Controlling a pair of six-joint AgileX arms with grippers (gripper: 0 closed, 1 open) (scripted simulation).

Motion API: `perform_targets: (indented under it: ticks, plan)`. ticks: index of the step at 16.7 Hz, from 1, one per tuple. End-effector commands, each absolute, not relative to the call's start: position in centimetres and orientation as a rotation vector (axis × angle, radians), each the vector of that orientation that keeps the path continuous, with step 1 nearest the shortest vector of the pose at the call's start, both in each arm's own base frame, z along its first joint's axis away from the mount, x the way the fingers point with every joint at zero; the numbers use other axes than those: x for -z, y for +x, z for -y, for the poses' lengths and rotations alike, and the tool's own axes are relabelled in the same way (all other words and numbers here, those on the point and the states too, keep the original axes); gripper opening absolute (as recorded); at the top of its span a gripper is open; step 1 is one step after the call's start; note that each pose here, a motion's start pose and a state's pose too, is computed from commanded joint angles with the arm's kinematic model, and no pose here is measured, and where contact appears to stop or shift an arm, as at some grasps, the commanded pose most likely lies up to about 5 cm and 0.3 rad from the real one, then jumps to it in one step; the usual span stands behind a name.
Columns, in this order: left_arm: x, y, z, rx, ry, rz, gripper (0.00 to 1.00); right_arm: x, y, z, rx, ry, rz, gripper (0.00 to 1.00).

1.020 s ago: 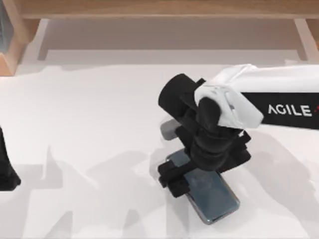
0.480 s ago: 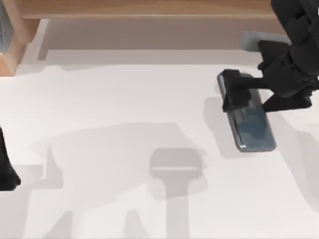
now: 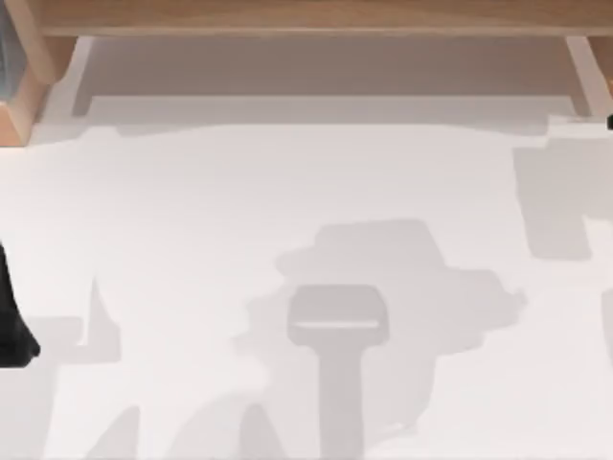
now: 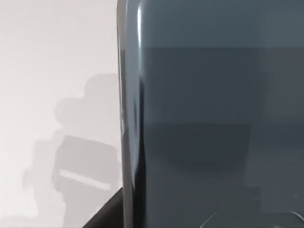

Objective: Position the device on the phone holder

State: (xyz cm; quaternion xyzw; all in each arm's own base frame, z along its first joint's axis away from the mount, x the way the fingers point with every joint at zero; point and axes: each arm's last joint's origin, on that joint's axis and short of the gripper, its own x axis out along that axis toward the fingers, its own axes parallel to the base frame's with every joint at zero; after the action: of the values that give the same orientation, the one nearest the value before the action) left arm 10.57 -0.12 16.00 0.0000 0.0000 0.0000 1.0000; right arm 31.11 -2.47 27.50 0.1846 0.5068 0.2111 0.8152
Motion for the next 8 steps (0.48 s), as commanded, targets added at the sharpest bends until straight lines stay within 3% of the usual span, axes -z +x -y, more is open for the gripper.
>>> perform_targets:
  ticks: [4,8]
  plan:
    - [-16.0,10.6,0.1,0.000,0.000,0.000,1.00,-27.0,30.0,7.6,-0.473,0.457,-0.986,0.00]
    - [-16.0,10.6,0.1,0.000,0.000,0.000,1.00,-27.0,27.9,14.0,-0.497,0.372,-0.798,0.00]
